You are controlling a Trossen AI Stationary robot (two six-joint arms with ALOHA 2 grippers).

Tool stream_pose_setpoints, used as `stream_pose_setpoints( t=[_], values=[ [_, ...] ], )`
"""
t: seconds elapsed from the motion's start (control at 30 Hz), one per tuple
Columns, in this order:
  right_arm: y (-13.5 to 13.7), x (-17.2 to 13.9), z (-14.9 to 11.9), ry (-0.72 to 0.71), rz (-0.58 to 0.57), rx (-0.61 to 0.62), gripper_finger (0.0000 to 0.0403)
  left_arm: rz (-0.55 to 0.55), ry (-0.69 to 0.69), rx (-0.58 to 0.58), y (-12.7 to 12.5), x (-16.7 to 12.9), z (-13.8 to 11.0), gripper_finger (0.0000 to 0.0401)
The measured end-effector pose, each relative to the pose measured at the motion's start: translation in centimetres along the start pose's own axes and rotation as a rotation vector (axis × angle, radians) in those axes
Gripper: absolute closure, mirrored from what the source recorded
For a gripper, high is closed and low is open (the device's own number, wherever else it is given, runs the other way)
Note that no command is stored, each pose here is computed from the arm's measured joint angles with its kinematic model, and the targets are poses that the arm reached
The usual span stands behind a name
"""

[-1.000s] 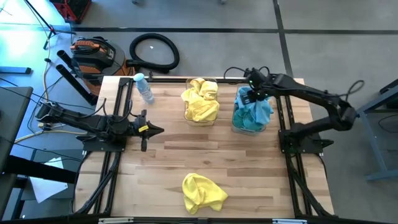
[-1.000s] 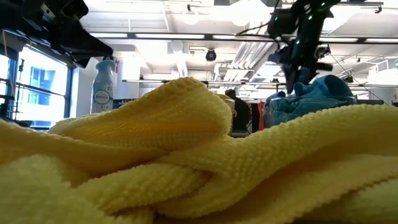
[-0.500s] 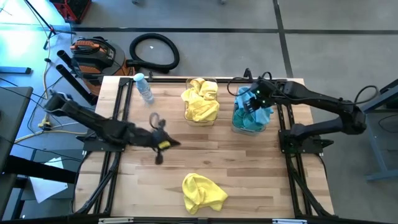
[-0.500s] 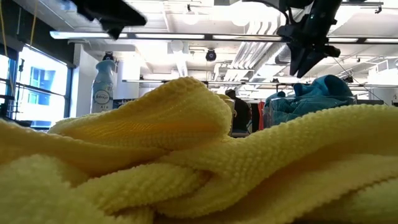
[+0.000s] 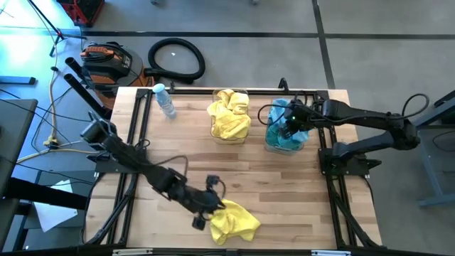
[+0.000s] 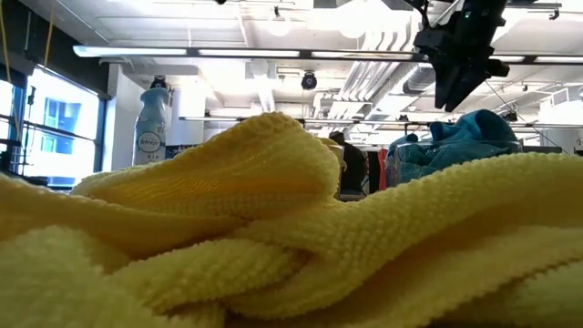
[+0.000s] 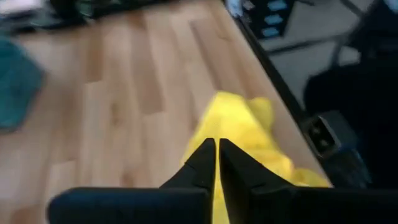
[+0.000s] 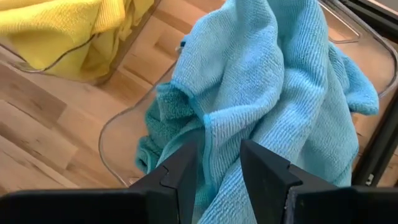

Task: Sort microfiber towel by color & place in baskets
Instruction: Put the yellow towel into the left transparent bin

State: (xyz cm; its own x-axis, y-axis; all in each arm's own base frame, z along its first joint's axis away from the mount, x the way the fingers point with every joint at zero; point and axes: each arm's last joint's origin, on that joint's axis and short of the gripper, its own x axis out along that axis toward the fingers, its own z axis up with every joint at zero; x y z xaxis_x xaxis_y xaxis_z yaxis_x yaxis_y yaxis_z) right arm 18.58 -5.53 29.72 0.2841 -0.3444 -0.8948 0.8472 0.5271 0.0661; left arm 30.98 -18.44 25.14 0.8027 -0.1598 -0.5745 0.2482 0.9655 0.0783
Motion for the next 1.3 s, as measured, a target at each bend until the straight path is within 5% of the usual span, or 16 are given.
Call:
stream_pose_setpoints(
  t=[0.37, 0.6, 0.8, 1.1, 1.3],
  values=[
    [0.9, -0.6, -1.9, 0.052, -0.026, -0.014, 0.0284, -0.022, 0.133, 0.064, -2.6, 3.8, 2.9, 0.0252],
    [1.7, -1.1, -3.1, 0.047, -0.021, -0.046, 0.0284, -0.033, 0.258, 0.015, -2.2, 7.0, 0.9, 0.0198],
    [2.1, -1.3, -3.6, 0.031, -0.018, -0.083, 0.0284, -0.020, 0.365, 0.018, -1.0, 10.0, -1.5, 0.0200],
    [2.2, -1.4, -3.7, 0.026, -0.019, -0.090, 0.0284, -0.275, 0.452, -0.122, 0.9, 13.9, -4.0, 0.0212],
    [2.4, -1.5, -4.0, 0.026, -0.009, -0.116, 0.0284, -0.363, 0.476, -0.174, 2.3, 14.9, -4.7, 0.0335]
  ],
)
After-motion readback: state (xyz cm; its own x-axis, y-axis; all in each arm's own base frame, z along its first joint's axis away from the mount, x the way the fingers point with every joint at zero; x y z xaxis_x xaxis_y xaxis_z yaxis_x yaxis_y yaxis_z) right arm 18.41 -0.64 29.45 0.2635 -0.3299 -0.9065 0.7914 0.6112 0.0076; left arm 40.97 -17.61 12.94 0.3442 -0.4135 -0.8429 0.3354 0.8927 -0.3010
